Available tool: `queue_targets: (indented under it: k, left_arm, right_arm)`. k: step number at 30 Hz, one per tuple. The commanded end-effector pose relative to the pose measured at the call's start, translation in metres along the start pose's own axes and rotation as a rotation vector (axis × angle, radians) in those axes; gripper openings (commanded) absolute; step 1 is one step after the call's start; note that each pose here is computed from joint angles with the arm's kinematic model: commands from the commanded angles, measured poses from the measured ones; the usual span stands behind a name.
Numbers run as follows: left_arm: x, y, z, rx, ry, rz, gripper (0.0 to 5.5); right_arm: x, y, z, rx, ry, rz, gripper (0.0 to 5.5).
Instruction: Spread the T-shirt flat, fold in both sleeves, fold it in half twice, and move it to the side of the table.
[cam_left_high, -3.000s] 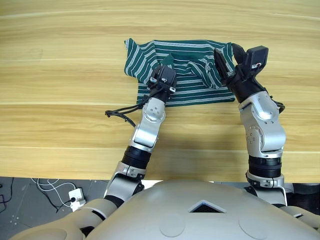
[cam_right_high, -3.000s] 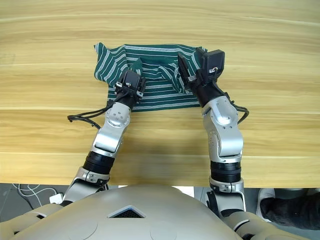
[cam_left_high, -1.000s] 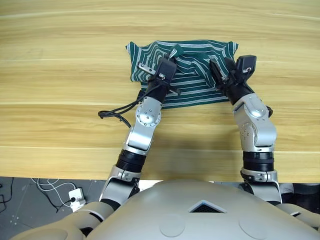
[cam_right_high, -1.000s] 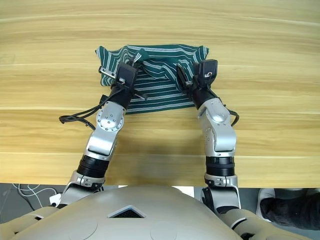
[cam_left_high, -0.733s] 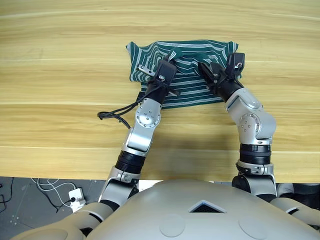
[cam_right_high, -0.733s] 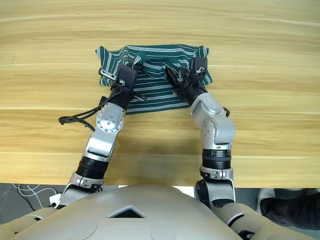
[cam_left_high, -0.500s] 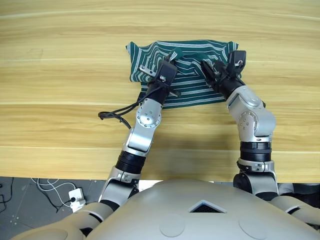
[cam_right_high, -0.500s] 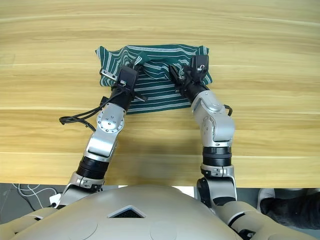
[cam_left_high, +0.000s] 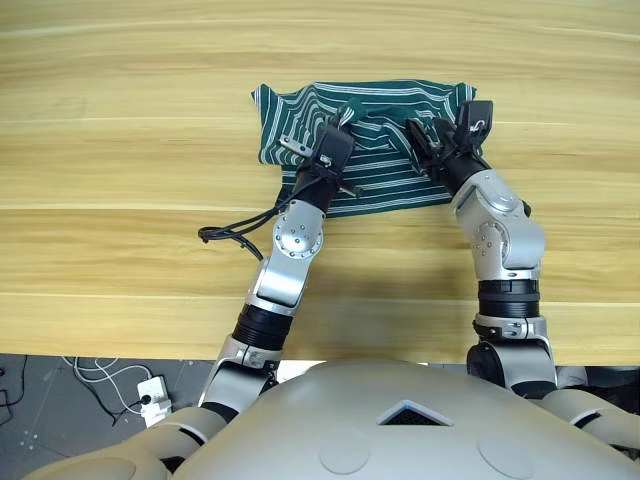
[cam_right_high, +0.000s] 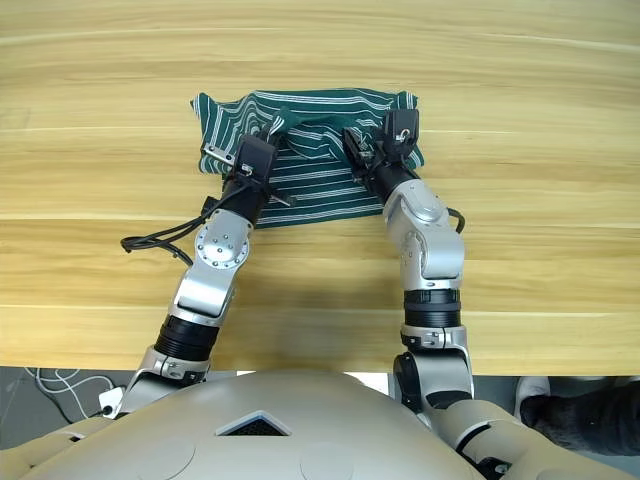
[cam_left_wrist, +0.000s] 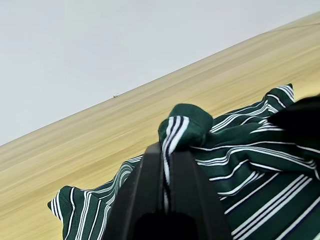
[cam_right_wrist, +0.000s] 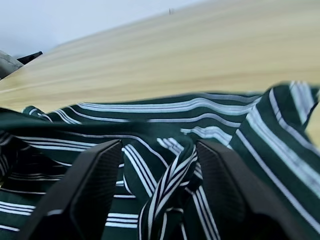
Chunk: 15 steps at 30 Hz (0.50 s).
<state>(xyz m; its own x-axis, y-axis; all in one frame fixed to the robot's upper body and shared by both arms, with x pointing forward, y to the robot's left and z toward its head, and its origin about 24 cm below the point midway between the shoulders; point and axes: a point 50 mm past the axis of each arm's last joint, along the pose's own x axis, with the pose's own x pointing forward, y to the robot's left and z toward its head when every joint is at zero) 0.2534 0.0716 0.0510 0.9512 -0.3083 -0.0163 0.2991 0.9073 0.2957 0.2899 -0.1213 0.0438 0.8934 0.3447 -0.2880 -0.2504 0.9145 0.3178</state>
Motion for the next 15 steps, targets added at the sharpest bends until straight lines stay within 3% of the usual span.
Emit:
queue_targets:
  k: [1,15]
  left_arm:
    - [0.000,0.001,0.005,0.003,-0.013,0.002,0.03]
    - [0.002,-0.003,0.007,-0.011,-0.021,0.004,0.03]
  right_arm:
    - [0.005,-0.001,0.009,0.032,-0.005,-0.011,2.78]
    - [0.011,-0.007,0.003,0.053,0.052,-0.030,2.78]
